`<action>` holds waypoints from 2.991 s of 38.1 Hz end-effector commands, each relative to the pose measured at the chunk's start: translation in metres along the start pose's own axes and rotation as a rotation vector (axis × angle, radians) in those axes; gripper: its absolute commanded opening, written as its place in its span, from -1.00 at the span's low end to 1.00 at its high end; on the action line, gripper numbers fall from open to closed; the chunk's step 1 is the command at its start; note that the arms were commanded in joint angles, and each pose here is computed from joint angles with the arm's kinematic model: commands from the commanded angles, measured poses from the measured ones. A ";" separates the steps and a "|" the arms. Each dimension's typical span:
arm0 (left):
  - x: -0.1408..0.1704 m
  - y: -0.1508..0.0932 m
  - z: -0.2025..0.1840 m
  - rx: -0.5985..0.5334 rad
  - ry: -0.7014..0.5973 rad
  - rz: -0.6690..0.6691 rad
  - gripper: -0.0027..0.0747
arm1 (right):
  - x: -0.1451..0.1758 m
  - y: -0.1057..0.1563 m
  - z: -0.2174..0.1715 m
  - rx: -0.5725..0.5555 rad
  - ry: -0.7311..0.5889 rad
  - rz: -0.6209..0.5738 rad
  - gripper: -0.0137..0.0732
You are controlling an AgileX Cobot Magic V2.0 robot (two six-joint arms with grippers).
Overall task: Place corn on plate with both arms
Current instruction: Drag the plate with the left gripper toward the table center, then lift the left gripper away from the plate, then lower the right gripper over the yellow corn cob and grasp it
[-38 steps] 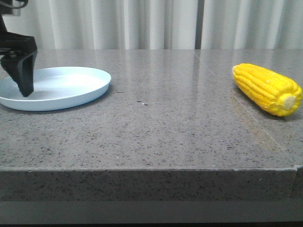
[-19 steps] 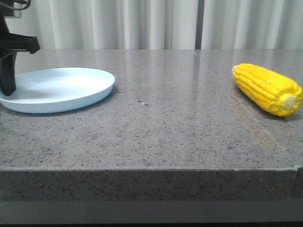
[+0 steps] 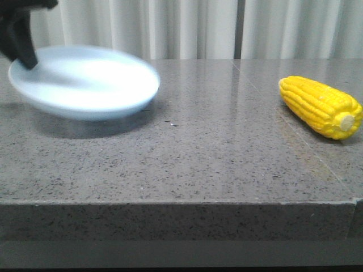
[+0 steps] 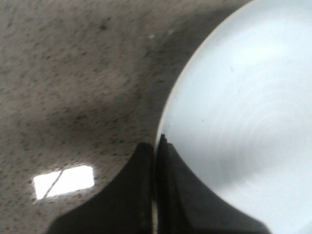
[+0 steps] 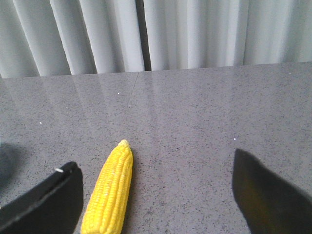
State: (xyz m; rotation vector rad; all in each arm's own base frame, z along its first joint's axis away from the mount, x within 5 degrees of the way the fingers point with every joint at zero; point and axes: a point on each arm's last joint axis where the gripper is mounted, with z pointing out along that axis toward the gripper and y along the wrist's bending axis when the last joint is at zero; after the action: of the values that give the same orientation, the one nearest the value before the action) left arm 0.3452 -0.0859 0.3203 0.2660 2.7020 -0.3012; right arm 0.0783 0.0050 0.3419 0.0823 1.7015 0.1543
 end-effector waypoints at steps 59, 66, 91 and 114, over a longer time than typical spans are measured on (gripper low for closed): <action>0.199 0.017 -0.112 -0.211 -0.915 0.062 -0.98 | -0.017 0.001 -0.001 -0.002 -0.094 -0.007 0.80; 0.256 0.015 -0.111 -0.213 -1.114 0.083 -0.98 | -0.017 0.001 -0.001 -0.002 -0.094 -0.007 0.80; 0.273 0.012 -0.117 -0.213 -1.230 0.095 -0.98 | -0.017 0.001 -0.001 -0.002 -0.100 -0.007 0.80; 0.273 0.012 -0.117 -0.213 -1.230 0.095 -0.98 | -0.026 0.002 0.020 0.006 -0.002 -0.004 0.80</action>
State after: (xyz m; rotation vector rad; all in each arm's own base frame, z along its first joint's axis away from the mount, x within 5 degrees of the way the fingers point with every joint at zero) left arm 0.0594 -0.0067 0.2931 0.0972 1.5869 -0.0718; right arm 0.0897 0.0051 0.3464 0.0843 1.7434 0.1543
